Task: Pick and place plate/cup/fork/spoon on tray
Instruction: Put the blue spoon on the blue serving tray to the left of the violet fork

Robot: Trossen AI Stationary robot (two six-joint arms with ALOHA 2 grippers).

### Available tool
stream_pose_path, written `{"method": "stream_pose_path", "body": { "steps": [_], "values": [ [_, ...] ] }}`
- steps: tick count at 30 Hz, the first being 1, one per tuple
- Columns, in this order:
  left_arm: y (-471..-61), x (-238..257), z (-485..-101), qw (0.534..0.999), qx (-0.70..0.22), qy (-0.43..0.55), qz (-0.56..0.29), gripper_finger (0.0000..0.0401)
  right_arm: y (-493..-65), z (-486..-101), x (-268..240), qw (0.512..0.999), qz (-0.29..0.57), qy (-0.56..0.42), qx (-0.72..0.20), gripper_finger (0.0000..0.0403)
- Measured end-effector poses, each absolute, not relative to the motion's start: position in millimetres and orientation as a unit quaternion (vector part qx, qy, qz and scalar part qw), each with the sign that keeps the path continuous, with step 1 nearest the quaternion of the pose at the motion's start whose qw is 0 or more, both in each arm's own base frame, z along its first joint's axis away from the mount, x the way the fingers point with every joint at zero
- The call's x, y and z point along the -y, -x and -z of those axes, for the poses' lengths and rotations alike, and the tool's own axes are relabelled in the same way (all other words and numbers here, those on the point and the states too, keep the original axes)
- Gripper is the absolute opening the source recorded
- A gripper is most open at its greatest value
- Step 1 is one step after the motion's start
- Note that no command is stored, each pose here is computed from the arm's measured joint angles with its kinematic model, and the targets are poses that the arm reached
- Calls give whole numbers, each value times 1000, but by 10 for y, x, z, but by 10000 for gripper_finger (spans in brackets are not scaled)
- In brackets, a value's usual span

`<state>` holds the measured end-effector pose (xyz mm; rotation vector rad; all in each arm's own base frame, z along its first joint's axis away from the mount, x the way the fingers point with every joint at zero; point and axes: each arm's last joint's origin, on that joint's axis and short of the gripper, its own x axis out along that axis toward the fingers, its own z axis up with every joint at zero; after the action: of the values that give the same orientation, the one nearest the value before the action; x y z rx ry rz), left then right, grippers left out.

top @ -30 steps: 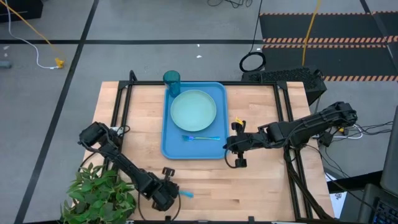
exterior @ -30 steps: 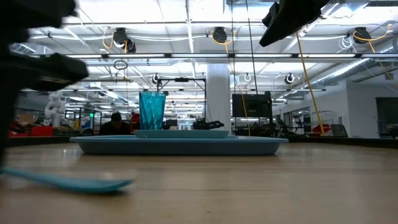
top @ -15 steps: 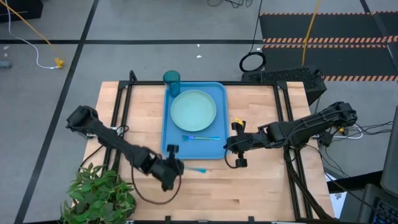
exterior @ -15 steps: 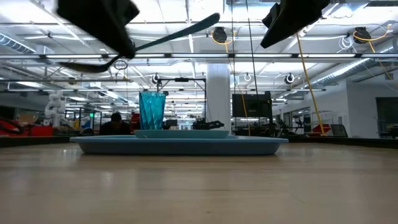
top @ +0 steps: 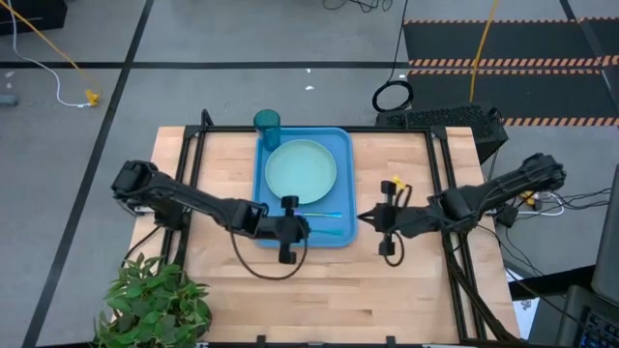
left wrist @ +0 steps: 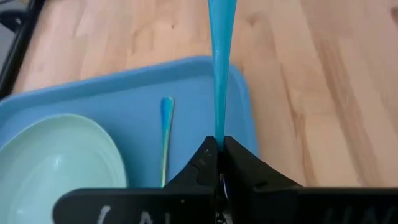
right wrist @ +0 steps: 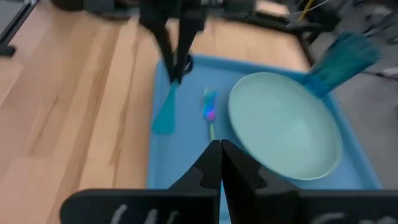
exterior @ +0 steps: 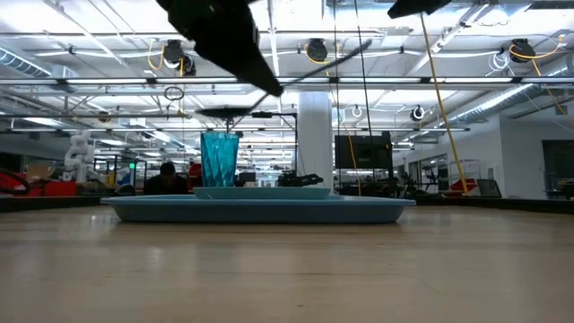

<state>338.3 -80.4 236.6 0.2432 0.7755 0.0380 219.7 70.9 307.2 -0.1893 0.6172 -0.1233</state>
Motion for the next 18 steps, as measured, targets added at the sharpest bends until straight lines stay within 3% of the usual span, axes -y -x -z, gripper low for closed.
{"method": "stream_pose_path", "body": {
  "steps": [6,18],
  "values": [
    [-3548,752,-2089,911,-396,-115,-19,14,-2113,-3118,-792,948,93,118,-281,0],
    [-3771,536,-1563,892,-443,-86,-12,11,-2084,-3112,-861,948,80,125,-281,0]
  ]
}}
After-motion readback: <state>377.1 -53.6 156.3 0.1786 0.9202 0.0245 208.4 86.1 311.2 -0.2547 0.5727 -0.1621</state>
